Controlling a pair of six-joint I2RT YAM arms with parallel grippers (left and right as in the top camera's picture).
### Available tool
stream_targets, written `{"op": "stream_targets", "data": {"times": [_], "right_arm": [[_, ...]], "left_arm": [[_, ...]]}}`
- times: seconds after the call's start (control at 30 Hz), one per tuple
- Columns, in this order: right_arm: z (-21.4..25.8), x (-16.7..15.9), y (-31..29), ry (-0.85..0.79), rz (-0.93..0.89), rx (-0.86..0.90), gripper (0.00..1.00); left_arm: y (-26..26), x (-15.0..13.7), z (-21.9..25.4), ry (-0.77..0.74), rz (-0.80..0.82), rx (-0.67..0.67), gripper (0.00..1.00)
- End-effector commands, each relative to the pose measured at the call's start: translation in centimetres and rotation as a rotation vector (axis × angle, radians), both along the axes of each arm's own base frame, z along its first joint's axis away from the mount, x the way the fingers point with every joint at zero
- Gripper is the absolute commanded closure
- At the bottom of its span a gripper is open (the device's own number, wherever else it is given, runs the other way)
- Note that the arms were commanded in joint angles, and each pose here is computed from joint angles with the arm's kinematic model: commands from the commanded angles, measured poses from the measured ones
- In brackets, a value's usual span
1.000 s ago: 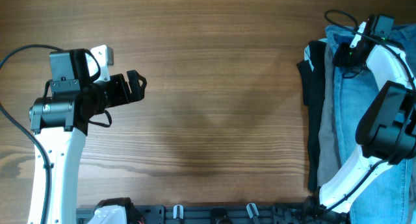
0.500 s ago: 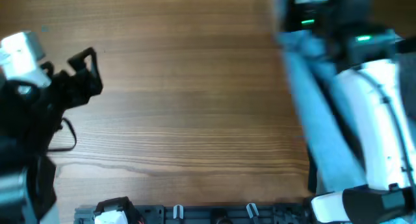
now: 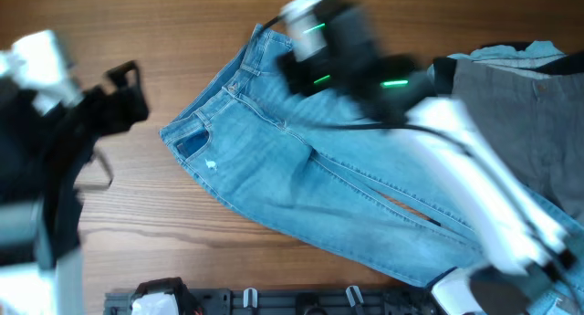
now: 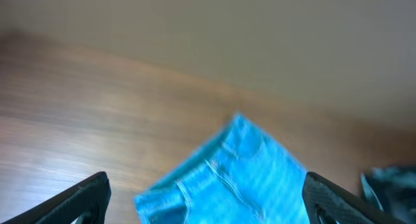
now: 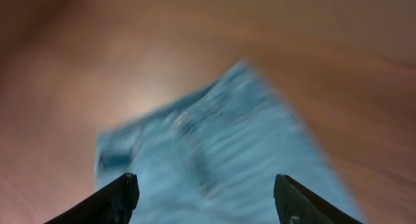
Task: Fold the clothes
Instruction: 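Pull the jeans leftward off the pile and spread them flat on the table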
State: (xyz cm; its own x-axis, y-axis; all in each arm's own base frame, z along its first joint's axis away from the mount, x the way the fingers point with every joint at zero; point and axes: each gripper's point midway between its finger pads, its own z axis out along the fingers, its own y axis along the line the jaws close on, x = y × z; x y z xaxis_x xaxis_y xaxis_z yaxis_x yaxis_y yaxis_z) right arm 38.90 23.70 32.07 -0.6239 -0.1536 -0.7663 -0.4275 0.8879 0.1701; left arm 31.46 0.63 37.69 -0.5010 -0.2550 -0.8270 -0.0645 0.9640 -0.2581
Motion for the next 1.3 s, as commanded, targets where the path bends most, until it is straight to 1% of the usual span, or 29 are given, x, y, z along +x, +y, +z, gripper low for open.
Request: {"op": "stream_targets", "data": {"times": [0.0,0.07,0.1,0.13,0.17,0.2,0.33,0.37,0.4,0.5,0.53,0.57,0.6,0.63,0.67,0.73,0.8,0.87,0.9,0.93,0.97,1.03,1.07,1.1,1.13,1.17,1.2,1.23,1.27], "right_arm": [[6.3,-1.2,-7.4,-0.008,-0.156,0.226,0.28],[6.0,-1.7,-10.5,0.034,-0.216,0.235,0.28],[5.3,-1.9,-11.9,0.070,-0.252,0.224,0.28],[4.5,-2.2,-12.8,0.106,-0.277,0.212,0.28],[3.6,-2.5,-13.3,0.141,-0.291,0.196,0.28],[3.2,-2.6,-13.4,0.156,-0.293,0.188,0.28],[1.5,-2.5,-13.5,0.218,-0.303,0.164,0.25],[0.9,-2.4,-13.5,0.237,-0.305,0.159,0.25],[0.0,-2.1,-13.4,0.266,-0.308,0.150,0.25],[-1.2,-1.7,-13.3,0.303,-0.311,0.136,0.26],[-1.5,-1.5,-13.3,0.311,-0.312,0.134,0.26],[-1.6,-1.5,-13.3,0.314,-0.313,0.132,0.27],[-1.7,-1.6,-13.3,0.318,-0.313,0.131,0.26],[-1.8,-1.7,-13.4,0.322,-0.317,0.126,0.27],[-2.0,-1.8,-13.6,0.326,-0.324,0.116,0.27],[-2.2,-1.9,-14.0,0.328,-0.335,0.096,0.27],[-2.2,-2.0,-14.0,0.326,-0.324,0.082,0.28],[-2.3,-2.0,-14.1,0.325,-0.325,0.078,0.28],[-2.3,-2.0,-14.1,0.320,-0.310,0.063,0.28],[-2.3,-2.1,-14.1,0.321,-0.309,0.061,0.28],[-2.4,-2.1,-14.2,0.323,-0.313,0.055,0.27],[-2.6,-2.2,-14.6,0.326,-0.328,0.039,0.25],[-2.7,-2.3,-14.6,0.330,-0.329,0.037,0.24],[-2.8,-2.3,-14.6,0.336,-0.329,0.035,0.23],[-2.9,-2.3,-14.6,0.340,-0.330,0.035,0.23],[-3.3,-2.2,-14.6,0.356,-0.333,0.033,0.23],[-3.8,-2.3,-14.6,0.376,-0.340,0.030,0.23],[-4.1,-2.5,-14.7,0.398,-0.352,0.032,0.23],[-4.9,-2.7,-15.2,0.438,-0.404,0.026,0.23]], "left_arm": [[-6.3,6.6,-9.8,0.252,-0.341,0.093,0.09],[-9.9,10.0,-16.6,0.363,-0.488,0.156,0.07],[-12.1,11.5,-20.9,0.412,-0.579,0.202,0.06],[-13.3,12.3,-23.5,0.436,-0.624,0.223,0.06],[-14.9,13.7,-27.3,0.449,-0.675,0.253,0.06],[-15.5,14.9,-29.3,0.443,-0.674,0.266,0.07],[-15.7,17.9,-33.4,0.404,-0.650,0.297,0.06],[-15.6,18.2,-34.2,0.406,-0.645,0.297,0.06],[-15.0,18.6,-36.0,0.425,-0.627,0.306,0.08],[-14.1,18.6,-39.1,0.473,-0.616,0.303,0.10],[-13.7,18.3,-40.1,0.499,-0.609,0.299,0.20],[-13.2,17.6,-41.1,0.542,-0.604,0.296,0.40],[-12.5,17.1,-41.8,0.580,-0.588,0.289,0.64],[-11.2,16.9,-42.3,0.622,-0.521,0.272,0.86],[-9.3,17.0,-42.6,0.649,-0.435,0.264,0.96],[-3.3,17.7,-42.7,0.685,-0.189,0.241,0.96],[4.0,16.3,-43.1,0.755,-0.003,0.152,0.96],[12.2,13.2,-43.5,0.838,0.174,0.118,0.96],[17.3,10.8,-43.5,0.879,0.292,0.097,0.96],[19.9,9.4,-43.3,0.889,0.352,0.070,0.96],[23.2,7.4,-42.7,0.893,0.431,0.032,0.96],[28.2,4.8,-40.0,0.842,0.585,-0.026,0.96],[29.9,4.0,-38.2,0.802,0.643,-0.044,0.96],[31.4,3.4,-35.4,0.738,0.684,-0.056,0.96],[31.9,3.3,-33.7,0.699,0.696,-0.058,0.96],[31.9,3.9,-30.0,0.604,0.685,-0.072,0.96],[31.1,4.8,-27.6,0.533,0.644,-0.095,0.94],[29.6,5.9,-25.2,0.463,0.582,-0.122,0.87],[28.2,6.7,-23.6,0.421,0.531,-0.138,0.75]]}}
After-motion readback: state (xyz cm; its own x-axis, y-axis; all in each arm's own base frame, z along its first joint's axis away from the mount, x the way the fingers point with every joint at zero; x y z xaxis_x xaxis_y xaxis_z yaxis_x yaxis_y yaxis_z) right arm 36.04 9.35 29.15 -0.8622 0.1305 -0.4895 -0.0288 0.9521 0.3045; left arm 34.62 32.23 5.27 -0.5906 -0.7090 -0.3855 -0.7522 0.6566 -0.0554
